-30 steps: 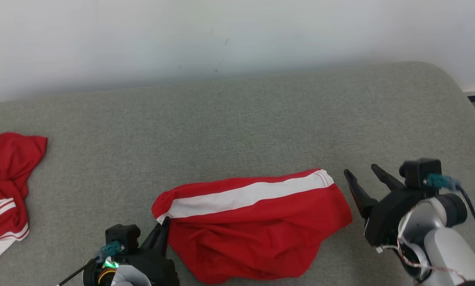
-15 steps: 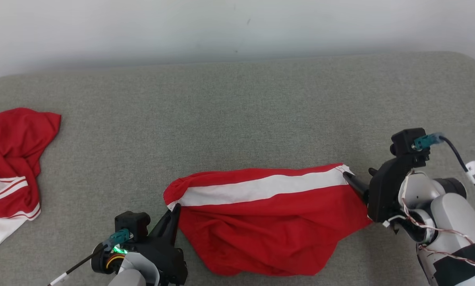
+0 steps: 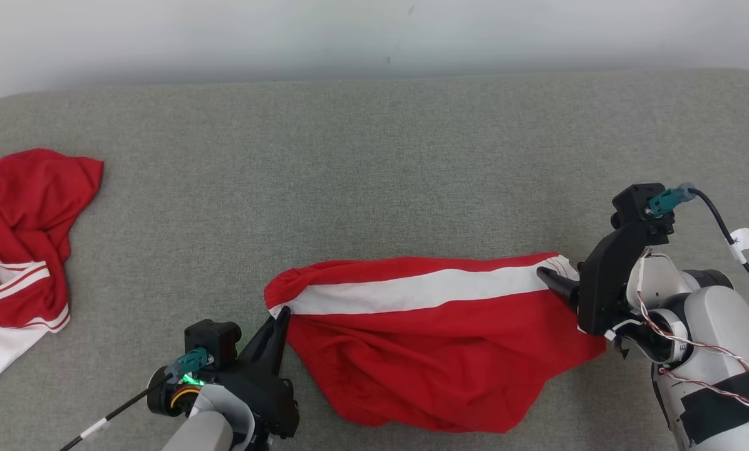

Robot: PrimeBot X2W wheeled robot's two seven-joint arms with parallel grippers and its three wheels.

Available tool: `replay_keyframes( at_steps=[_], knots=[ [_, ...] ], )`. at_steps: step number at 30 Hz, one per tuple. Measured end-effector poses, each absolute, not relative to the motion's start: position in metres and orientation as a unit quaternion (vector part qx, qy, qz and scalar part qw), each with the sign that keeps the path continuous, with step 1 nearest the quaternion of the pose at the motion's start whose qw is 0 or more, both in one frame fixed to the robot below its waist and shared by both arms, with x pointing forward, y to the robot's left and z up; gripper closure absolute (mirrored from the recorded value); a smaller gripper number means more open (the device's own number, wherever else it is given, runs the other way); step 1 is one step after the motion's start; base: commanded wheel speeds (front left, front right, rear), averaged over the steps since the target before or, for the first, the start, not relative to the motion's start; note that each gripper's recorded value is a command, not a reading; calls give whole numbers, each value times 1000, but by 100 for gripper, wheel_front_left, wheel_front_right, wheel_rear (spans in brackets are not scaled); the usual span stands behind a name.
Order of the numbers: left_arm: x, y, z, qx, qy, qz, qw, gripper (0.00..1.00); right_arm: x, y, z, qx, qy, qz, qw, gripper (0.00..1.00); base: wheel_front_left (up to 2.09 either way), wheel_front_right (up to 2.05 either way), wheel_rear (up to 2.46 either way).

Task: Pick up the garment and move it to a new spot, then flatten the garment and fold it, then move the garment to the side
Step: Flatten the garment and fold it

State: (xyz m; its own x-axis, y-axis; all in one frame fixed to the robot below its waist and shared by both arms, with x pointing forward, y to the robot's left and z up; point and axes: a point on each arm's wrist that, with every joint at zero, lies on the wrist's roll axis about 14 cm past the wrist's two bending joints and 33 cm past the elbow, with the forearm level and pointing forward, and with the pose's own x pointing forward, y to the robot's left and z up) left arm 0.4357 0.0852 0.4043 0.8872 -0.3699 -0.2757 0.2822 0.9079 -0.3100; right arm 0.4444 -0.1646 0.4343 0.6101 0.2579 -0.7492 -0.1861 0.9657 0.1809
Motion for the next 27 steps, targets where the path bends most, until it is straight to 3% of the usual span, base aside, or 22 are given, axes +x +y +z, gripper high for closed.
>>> replay_keyframes(
  at_steps=[15,17,18,19,20,21,27],
  knots=[
    [436,90,400,-137,172,-162,962,100,445,-148,423,50,447,138,883,2,0,0,0],
    [437,90,399,-137,172,-162,962,100,444,-147,420,50,451,138,880,16,0,0,0],
    [437,90,399,-137,173,-163,962,100,444,-146,419,51,452,139,880,45,0,0,0],
    [438,89,398,-137,173,-163,962,100,444,-146,418,51,453,139,879,60,0,0,0],
    [438,89,398,-137,173,-164,961,100,444,-146,417,51,454,139,879,88,0,0,0],
    [439,89,398,-137,173,-164,961,100,445,-145,417,51,454,139,879,100,0,0,0],
    [446,86,406,-168,161,-157,960,100,454,-142,428,57,423,145,893,100,0,0,0]
  ],
)
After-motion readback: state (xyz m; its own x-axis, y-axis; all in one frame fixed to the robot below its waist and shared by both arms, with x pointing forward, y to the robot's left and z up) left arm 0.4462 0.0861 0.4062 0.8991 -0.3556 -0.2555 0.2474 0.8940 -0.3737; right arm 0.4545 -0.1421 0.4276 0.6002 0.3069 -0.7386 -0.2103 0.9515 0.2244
